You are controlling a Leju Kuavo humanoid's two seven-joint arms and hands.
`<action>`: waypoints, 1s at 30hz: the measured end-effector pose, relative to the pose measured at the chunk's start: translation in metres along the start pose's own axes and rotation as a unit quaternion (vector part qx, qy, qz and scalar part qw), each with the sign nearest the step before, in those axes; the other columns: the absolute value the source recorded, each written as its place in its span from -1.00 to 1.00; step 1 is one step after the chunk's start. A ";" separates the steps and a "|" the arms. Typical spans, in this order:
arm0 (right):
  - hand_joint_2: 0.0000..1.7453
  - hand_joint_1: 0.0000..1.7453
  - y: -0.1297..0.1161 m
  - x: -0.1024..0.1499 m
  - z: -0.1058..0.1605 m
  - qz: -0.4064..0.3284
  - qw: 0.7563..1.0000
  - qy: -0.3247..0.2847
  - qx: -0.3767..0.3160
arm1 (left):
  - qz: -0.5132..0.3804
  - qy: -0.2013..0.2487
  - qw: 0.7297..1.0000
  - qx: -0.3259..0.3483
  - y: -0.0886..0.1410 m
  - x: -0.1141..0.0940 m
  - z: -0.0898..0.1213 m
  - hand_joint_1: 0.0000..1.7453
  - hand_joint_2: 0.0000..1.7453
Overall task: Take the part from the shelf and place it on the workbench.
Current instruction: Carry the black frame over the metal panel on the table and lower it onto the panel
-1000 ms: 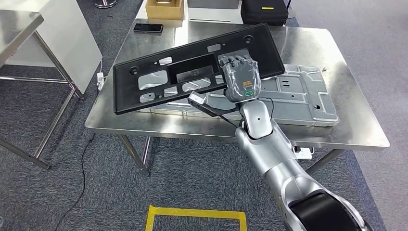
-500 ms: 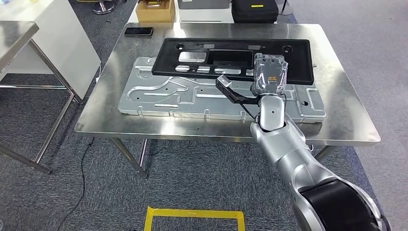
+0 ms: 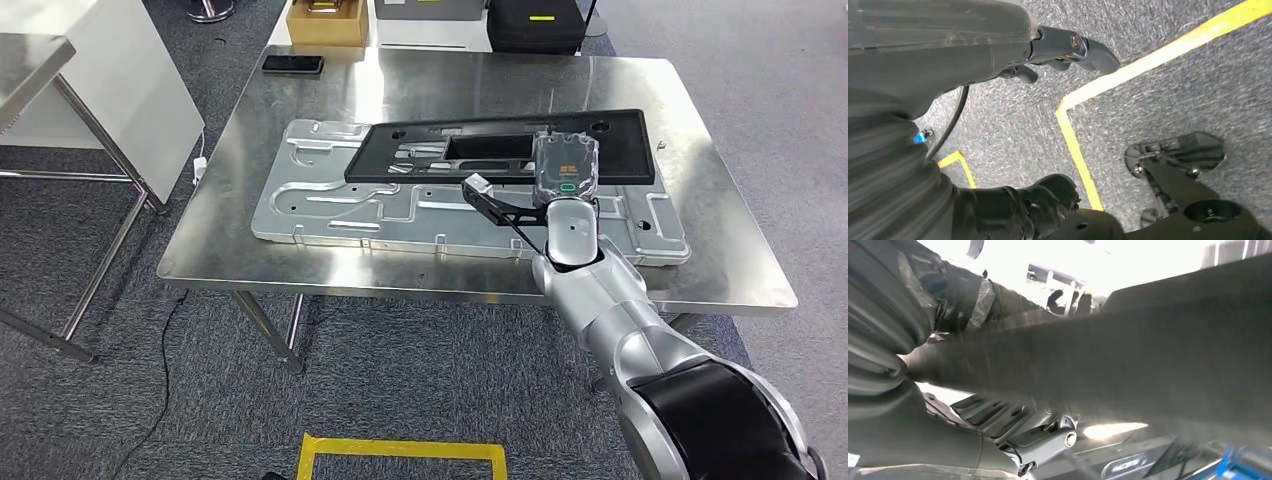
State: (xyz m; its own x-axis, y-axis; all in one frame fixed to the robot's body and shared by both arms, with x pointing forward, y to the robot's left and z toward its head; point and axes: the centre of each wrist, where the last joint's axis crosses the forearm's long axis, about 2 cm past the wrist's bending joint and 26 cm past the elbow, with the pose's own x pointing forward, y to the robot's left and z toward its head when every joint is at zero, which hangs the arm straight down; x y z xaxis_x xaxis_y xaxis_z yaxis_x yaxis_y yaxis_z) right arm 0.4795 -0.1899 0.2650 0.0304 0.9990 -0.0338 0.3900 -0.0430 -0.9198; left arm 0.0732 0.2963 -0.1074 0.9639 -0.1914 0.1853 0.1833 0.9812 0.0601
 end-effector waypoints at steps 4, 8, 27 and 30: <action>1.00 1.00 0.006 -0.001 0.003 0.007 1.000 -0.007 0.027 | -0.002 -0.001 1.000 0.000 0.000 0.000 0.000 -1.00 1.00; 1.00 1.00 0.006 -0.001 0.003 0.008 0.999 -0.010 0.033 | -0.002 -0.001 1.000 0.000 0.000 -0.001 0.000 -1.00 1.00; -1.00 -1.00 0.014 0.014 0.009 -0.065 0.962 -0.030 0.265 | 0.000 -0.027 1.000 0.002 0.003 -0.004 0.000 -1.00 1.00; -1.00 -1.00 0.012 0.015 0.008 -0.068 0.959 -0.031 0.275 | 0.000 -0.031 1.000 0.004 0.003 -0.005 0.000 -1.00 0.00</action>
State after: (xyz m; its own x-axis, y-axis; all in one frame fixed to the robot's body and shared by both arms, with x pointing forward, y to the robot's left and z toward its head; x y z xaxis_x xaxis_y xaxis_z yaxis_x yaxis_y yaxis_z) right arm 0.4777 -0.1755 0.2503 -0.0468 0.9945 0.0935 -0.1572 0.0851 -0.9839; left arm 0.0687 0.3003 -0.1081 0.9500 -0.1923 0.2459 0.1809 0.9811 0.0686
